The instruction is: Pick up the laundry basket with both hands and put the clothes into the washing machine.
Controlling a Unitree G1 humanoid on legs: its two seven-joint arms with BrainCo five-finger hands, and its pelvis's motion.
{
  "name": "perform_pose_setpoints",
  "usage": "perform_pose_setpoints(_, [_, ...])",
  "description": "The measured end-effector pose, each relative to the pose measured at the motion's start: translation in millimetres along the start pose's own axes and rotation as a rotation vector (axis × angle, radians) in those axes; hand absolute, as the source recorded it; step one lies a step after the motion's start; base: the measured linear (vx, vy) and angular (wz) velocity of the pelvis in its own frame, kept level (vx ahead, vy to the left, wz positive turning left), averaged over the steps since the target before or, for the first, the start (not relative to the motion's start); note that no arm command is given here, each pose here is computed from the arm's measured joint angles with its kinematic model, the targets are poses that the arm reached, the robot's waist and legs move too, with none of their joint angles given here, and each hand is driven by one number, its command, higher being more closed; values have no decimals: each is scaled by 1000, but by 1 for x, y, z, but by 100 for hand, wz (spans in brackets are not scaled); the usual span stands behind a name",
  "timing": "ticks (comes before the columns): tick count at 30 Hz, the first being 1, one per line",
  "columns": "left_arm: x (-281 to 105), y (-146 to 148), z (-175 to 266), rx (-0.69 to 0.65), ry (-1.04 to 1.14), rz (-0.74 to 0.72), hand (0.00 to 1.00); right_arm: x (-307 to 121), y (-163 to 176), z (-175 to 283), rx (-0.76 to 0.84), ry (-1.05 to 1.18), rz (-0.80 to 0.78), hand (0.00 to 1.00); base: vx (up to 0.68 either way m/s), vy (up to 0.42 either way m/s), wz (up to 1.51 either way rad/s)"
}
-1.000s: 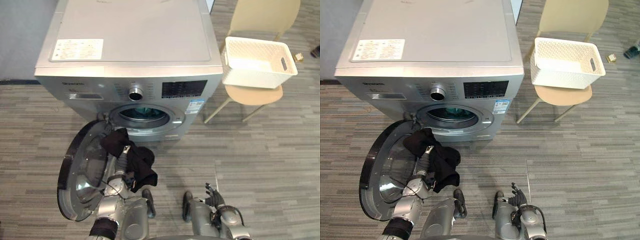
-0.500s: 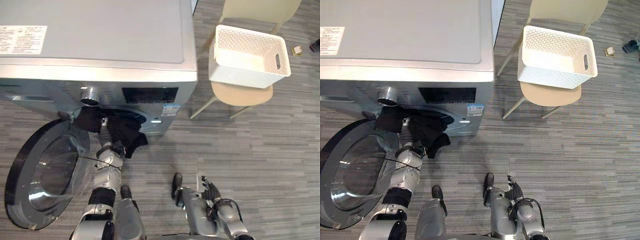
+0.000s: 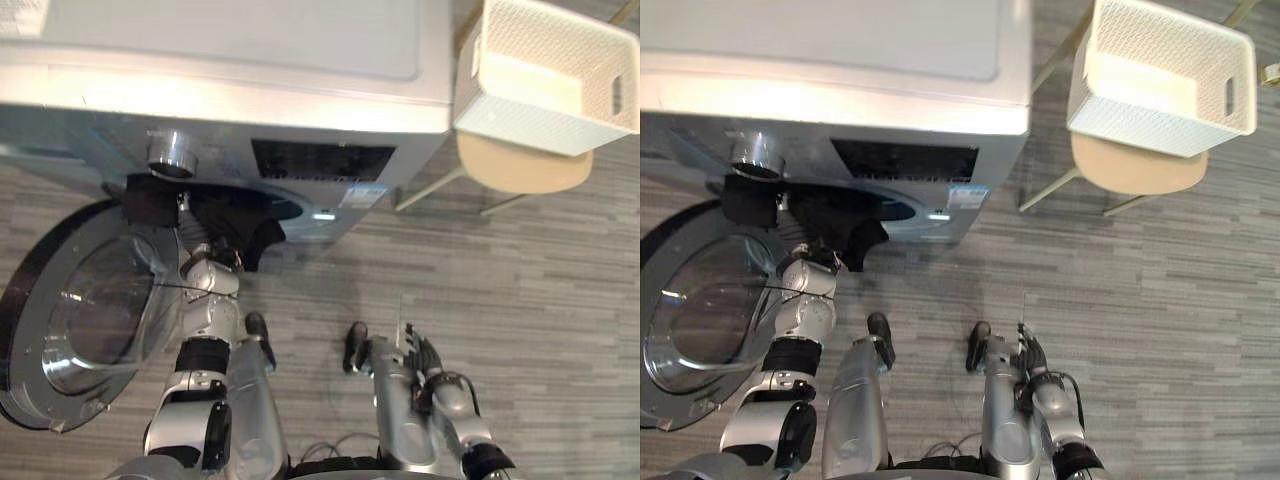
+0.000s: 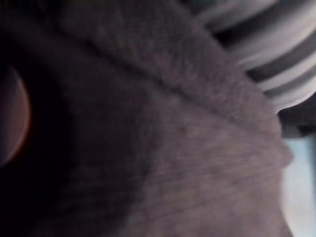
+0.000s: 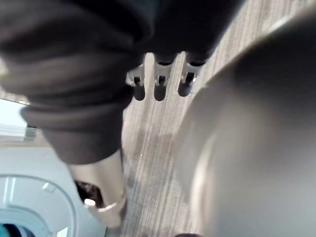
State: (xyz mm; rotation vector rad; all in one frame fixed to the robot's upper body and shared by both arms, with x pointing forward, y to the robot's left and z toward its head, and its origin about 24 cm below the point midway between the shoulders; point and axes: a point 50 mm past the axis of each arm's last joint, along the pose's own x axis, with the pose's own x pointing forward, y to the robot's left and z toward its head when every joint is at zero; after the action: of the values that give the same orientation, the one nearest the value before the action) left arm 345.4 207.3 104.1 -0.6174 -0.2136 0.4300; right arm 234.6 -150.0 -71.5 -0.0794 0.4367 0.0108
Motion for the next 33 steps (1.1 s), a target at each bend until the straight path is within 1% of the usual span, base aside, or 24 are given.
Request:
perform_pose_setpoints(4, [-4, -20, 1, -78, -14, -19, 100, 5, 25, 33, 96, -122, 53, 0, -131, 63, 0])
perform_pose_setpoints(6, [-7, -32, 5, -118, -33, -50, 100, 6, 43, 58, 198, -209, 109, 0, -174, 45, -16])
perform_pose_setpoints(8, [-9, -45, 10, -157, -47, -82, 100, 5, 54, 81, 407, -282, 170, 0, -159, 36, -5])
perform_pose_setpoints(9, [-9, -49, 12, -167, -54, -92, 100, 4, 56, 88, 461, -305, 184, 0, -126, 7, 5])
perform_pose_setpoints(10, [-7, -57, 17, -181, -66, -108, 100, 4, 59, 100, 593, -345, 215, 0, -92, -5, 6])
perform_pose_setpoints(12, [-7, -68, 27, -208, -96, -133, 100, 1, 60, 117, 776, -409, 263, 0, -104, -42, 4])
perform_pose_setpoints(13, [-7, -74, 35, -223, -123, -155, 100, 0, 60, 123, 856, -435, 289, 0, -76, -51, 3])
perform_pose_setpoints(15, [-5, -82, 45, -238, -149, -183, 100, -1, 57, 124, 956, -444, 312, 0, -23, -29, 4])
perform_pose_setpoints(18, [1, -101, 69, -245, -208, -245, 100, -1, 57, 123, 1032, -444, 345, 0, 0, 0, 0])
perform_pose_setpoints(20, [6, -119, 97, -192, -293, -316, 100, -1, 57, 124, 1093, -457, 389, 0, 0, 0, 0])
perform_pose_setpoints(22, [6, -134, 117, -145, -357, -373, 100, -2, 56, 126, 1121, -471, 406, 0, 0, 0, 0])
perform_pose_setpoints(24, [2, -157, 146, -87, -464, -452, 100, -3, 55, 127, 1161, -486, 438, 0, 18, -25, 5])
perform_pose_setpoints(25, [0, -163, 152, -72, -490, -474, 100, -3, 54, 127, 1164, -489, 444, 0, 20, -24, 12])
perform_pose_setpoints(28, [-16, -201, 185, -21, -613, -596, 100, -3, 52, 128, 1179, -499, 465, 0, 16, -28, 10])
perform_pose_setpoints(31, [-46, -243, 221, 118, -806, -725, 100, -4, 52, 130, 1190, -507, 501, 0, 7, -27, 7])
perform_pose_setpoints(33, [-68, -266, 241, 168, -916, -794, 100, -5, 52, 131, 1200, -509, 519, 0, 2, -12, 2])
